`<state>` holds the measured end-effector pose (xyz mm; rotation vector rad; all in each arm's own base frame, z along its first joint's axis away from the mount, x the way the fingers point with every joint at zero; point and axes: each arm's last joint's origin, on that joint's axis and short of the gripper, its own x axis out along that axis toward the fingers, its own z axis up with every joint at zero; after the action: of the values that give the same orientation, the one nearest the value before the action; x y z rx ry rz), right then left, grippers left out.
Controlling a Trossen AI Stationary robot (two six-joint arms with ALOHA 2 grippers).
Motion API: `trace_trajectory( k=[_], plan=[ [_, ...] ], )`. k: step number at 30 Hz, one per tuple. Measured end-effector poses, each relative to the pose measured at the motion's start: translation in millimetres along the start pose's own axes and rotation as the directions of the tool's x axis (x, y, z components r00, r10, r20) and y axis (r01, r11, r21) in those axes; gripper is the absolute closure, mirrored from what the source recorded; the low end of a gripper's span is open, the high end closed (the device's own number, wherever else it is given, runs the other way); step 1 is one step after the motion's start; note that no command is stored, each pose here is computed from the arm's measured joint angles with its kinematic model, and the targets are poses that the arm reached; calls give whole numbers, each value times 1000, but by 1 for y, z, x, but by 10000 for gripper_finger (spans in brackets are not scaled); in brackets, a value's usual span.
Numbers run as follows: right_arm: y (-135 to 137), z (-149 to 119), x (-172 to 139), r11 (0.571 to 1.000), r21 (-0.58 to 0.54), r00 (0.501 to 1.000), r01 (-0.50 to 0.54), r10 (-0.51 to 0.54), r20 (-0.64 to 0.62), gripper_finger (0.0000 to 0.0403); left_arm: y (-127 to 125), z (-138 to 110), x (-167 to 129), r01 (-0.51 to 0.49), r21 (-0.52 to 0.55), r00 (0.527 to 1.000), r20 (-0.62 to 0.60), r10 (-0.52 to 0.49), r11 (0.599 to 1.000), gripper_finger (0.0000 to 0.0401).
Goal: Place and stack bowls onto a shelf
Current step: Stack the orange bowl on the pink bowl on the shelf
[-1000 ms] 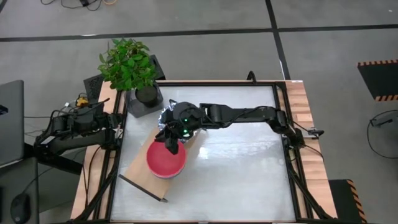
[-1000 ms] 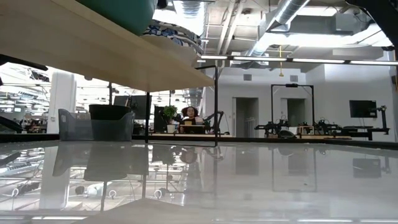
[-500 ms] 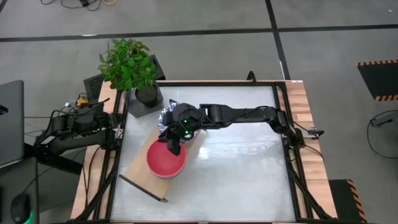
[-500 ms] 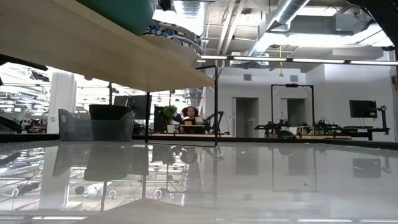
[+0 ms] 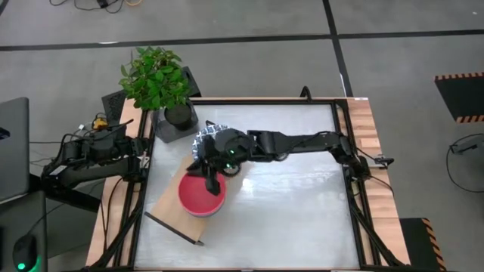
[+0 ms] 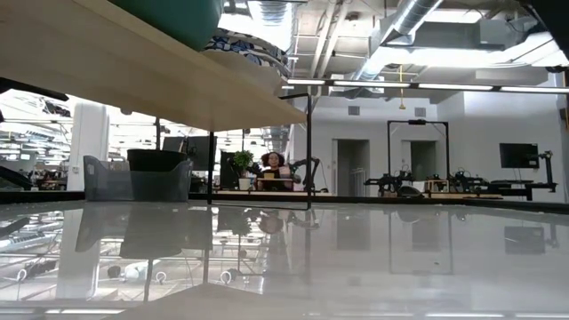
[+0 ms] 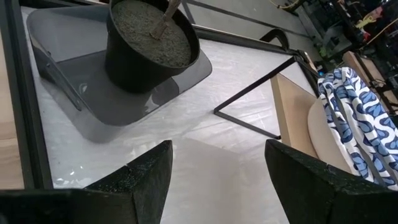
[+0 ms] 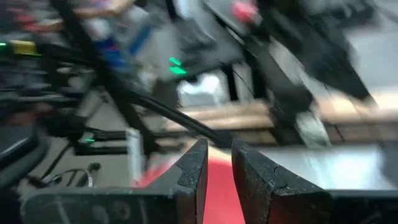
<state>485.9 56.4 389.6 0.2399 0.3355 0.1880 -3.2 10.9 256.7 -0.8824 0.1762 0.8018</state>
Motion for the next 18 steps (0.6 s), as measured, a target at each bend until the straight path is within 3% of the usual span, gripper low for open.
trace_trajectory(
  k=[6, 13, 18],
  plan=[
    [22, -2, 10, 986, -137, 993, -93, 102, 66, 305, 0, 0, 0, 0, 5, 1000, 1, 0, 1000, 159],
    [16, -17, 38, 962, -167, 969, -214, 232, 91, 305, 0, 0, 0, -1, 8, 1000, 2, 1, 1000, 159],
    [14, -27, 49, 954, -160, 961, -254, 268, 69, 305, 0, 0, 0, 0, 3, 1000, 2, 0, 1000, 159]
  ],
)
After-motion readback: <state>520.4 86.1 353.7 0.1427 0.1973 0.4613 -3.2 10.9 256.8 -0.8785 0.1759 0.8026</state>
